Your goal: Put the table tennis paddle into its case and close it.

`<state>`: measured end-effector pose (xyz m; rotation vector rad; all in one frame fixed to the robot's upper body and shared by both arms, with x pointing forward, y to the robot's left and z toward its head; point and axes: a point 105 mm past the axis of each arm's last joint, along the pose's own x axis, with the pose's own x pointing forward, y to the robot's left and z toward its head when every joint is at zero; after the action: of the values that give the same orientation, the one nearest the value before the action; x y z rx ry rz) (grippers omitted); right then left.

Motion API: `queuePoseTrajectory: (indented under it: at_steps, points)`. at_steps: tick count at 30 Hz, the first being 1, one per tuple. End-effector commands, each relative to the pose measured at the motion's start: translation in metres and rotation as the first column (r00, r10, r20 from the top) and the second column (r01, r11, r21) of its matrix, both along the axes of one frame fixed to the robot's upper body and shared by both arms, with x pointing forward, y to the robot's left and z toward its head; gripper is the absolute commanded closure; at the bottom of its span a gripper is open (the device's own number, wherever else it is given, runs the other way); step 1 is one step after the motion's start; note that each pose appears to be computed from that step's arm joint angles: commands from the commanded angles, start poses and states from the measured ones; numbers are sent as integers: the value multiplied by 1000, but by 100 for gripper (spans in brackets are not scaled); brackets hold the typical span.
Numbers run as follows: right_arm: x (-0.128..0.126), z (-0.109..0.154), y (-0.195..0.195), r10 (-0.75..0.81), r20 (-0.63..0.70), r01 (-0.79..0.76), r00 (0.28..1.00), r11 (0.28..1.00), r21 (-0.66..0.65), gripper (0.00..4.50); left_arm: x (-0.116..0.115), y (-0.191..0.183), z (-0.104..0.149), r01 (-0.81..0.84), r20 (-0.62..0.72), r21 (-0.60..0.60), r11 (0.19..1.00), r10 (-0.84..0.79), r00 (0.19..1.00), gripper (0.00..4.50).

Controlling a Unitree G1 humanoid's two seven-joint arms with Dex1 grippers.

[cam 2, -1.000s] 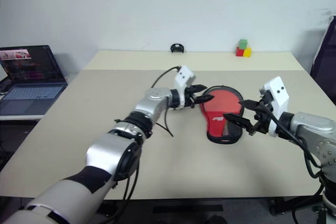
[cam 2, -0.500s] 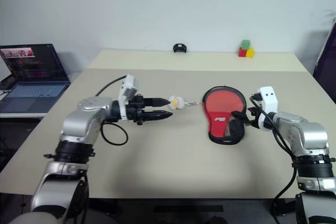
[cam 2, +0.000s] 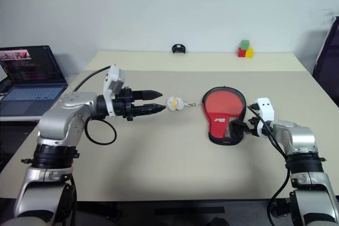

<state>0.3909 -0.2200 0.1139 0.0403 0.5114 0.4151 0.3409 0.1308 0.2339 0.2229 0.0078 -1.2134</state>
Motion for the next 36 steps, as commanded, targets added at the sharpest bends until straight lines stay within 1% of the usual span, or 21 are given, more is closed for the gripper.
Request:
queuePoseTrajectory:
  at_steps: [1, 4, 11, 14, 22, 25, 27, 31, 36]
  points:
    - [7, 9, 10, 41, 35, -40, 999, 999, -8, 7, -3, 1, 16, -1, 64, -10, 1000, 2, 998, 166]
    - [10, 6, 14, 56, 29, -56, 998, 998, -21, 7, -2, 2, 15, -6, 64, -8, 1000, 6, 998, 166]
    - [15, -6, 16, 58, -32, -59, 998, 997, -49, 7, -1, 5, 13, -20, 69, 3, 1000, 20, 997, 166]
    - [14, -11, 22, 80, -48, -83, 996, 995, -53, 60, -2, 10, 10, -32, 67, 13, 999, 31, 997, 166]
    - [11, -15, 40, 125, -59, -127, 990, 991, -32, 322, -5, 25, -3, -67, 43, 58, 996, 65, 997, 166]
    - [10, -14, 48, 142, -52, -143, 989, 990, -17, 404, -7, 34, -12, -83, 19, 86, 993, 81, 996, 166]
    - [10, -11, 56, 160, -41, -160, 986, 987, -1, 447, -10, 41, -21, -90, -2, 118, 989, 91, 996, 166]
    - [5, -3, 74, 211, -14, -210, 977, 977, 28, 447, -18, 51, -34, -85, -37, 162, 983, 92, 995, 166]
    - [-4, 6, 101, 287, 19, -287, 958, 956, 50, 447, -32, 50, -48, -47, -78, 201, 978, 64, 995, 166]
